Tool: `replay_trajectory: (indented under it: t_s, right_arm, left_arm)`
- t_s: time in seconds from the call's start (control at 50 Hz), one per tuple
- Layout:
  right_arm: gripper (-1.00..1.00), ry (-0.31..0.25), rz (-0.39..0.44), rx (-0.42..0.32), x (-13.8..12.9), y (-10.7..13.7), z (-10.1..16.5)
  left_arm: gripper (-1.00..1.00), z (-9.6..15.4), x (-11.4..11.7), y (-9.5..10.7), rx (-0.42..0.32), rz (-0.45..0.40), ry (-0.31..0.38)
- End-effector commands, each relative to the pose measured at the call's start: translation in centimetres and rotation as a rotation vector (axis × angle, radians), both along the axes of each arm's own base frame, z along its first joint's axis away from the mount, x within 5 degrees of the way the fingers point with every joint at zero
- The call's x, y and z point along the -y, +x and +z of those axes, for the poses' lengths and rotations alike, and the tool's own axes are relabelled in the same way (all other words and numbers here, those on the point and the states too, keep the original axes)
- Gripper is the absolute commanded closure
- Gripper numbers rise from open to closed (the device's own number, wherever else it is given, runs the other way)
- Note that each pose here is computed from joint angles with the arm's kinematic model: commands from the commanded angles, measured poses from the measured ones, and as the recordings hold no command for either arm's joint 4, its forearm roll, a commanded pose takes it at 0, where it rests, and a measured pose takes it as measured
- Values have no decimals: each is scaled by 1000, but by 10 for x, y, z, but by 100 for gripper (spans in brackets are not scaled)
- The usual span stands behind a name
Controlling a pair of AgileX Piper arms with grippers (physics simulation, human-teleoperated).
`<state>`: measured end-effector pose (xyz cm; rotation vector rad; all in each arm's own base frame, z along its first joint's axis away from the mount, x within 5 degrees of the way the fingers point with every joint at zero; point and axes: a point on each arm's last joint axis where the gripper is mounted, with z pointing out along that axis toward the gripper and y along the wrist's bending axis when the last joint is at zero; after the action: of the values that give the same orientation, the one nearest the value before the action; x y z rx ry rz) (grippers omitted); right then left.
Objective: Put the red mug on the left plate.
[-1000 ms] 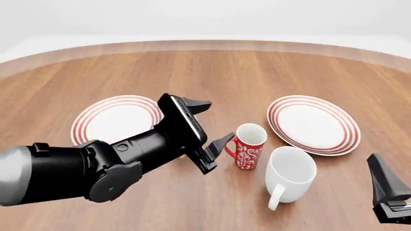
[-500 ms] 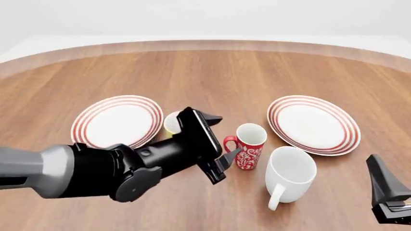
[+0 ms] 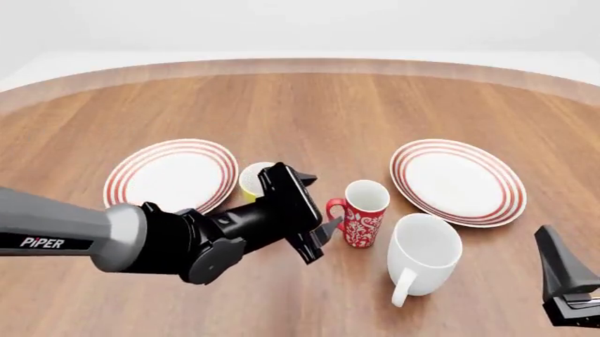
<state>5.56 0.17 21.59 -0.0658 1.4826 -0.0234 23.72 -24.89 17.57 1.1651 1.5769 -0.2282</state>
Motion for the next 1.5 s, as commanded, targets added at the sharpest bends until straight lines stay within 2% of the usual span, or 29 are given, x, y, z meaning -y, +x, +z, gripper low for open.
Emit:
replay_trajectory:
  t_s: [0.02, 0.66, 1.22, 1.5]
  right_arm:
    - [-100, 0, -1, 0, 0, 0, 0]
    - [-100, 1, -1, 3, 0, 0, 1]
    - [-100, 1, -1, 3, 0, 0, 1]
    - [-100, 3, -3, 10, 0, 0, -1]
  left_arm:
    - [-100, -17, 2, 5, -8, 0, 31]
    - [-100, -23, 9, 8, 2, -13, 40]
    - [-100, -37, 16, 30, 5, 4, 78]
    - [-100, -44, 17, 34, 0, 6, 94]
